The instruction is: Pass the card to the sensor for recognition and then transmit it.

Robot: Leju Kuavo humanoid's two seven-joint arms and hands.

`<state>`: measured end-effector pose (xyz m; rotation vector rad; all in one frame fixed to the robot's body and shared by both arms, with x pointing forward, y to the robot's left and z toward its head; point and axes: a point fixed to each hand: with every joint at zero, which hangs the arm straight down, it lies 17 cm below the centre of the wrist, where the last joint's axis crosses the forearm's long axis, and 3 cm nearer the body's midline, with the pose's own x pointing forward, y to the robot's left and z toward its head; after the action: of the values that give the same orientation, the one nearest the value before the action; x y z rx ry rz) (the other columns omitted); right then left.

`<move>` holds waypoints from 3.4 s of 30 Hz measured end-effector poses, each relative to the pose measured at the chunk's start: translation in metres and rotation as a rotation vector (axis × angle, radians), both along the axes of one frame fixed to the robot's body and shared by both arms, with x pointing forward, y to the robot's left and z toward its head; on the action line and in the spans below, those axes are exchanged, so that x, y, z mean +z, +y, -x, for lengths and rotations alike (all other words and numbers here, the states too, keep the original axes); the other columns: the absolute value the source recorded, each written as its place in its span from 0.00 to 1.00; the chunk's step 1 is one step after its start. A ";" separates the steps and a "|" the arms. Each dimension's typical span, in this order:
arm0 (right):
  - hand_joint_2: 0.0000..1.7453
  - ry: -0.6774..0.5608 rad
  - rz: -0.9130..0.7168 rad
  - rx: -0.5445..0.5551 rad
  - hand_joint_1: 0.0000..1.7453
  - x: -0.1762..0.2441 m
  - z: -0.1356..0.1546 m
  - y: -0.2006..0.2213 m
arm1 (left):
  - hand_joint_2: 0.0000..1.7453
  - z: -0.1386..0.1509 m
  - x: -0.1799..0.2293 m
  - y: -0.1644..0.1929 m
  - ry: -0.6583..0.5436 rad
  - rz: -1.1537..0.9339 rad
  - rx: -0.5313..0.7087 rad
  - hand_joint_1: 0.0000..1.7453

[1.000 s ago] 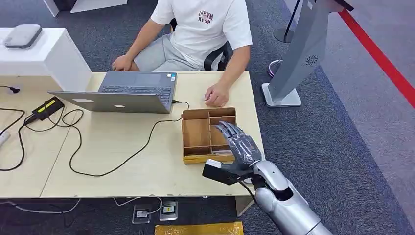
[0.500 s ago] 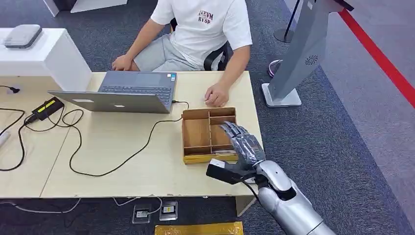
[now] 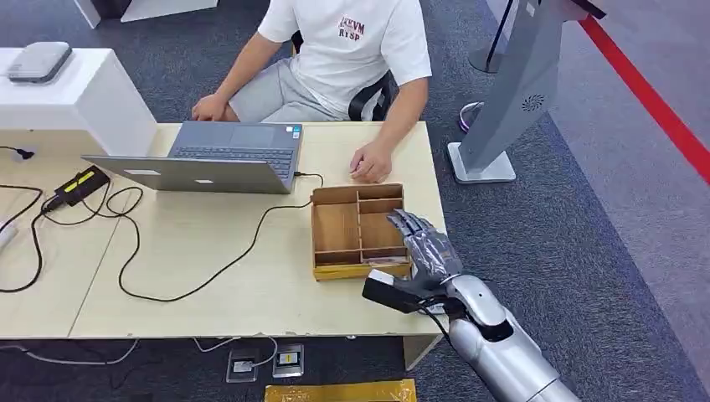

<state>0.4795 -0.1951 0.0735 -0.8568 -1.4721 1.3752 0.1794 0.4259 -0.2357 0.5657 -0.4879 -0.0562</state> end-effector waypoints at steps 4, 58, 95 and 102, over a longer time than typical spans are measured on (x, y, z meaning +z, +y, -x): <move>1.00 0.004 0.006 -0.010 0.00 -0.002 -0.001 -0.005 | 1.00 0.000 0.000 0.000 0.000 0.000 0.000 0.00; 1.00 0.035 0.011 0.005 0.00 -0.014 0.004 -0.005 | 1.00 -0.001 0.001 0.004 0.003 -0.010 -0.020 0.00; 1.00 0.029 -0.003 0.007 0.00 -0.012 0.004 -0.002 | 1.00 -0.002 0.001 0.003 0.000 -0.009 -0.025 0.00; 1.00 0.030 -0.005 0.007 0.00 -0.012 0.004 -0.002 | 1.00 -0.002 0.001 0.003 0.000 -0.009 -0.025 0.00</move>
<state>0.4752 -0.1971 0.0613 -0.8252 -1.4563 1.3840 0.1811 0.4289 -0.2347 0.5688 -0.4944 -0.0822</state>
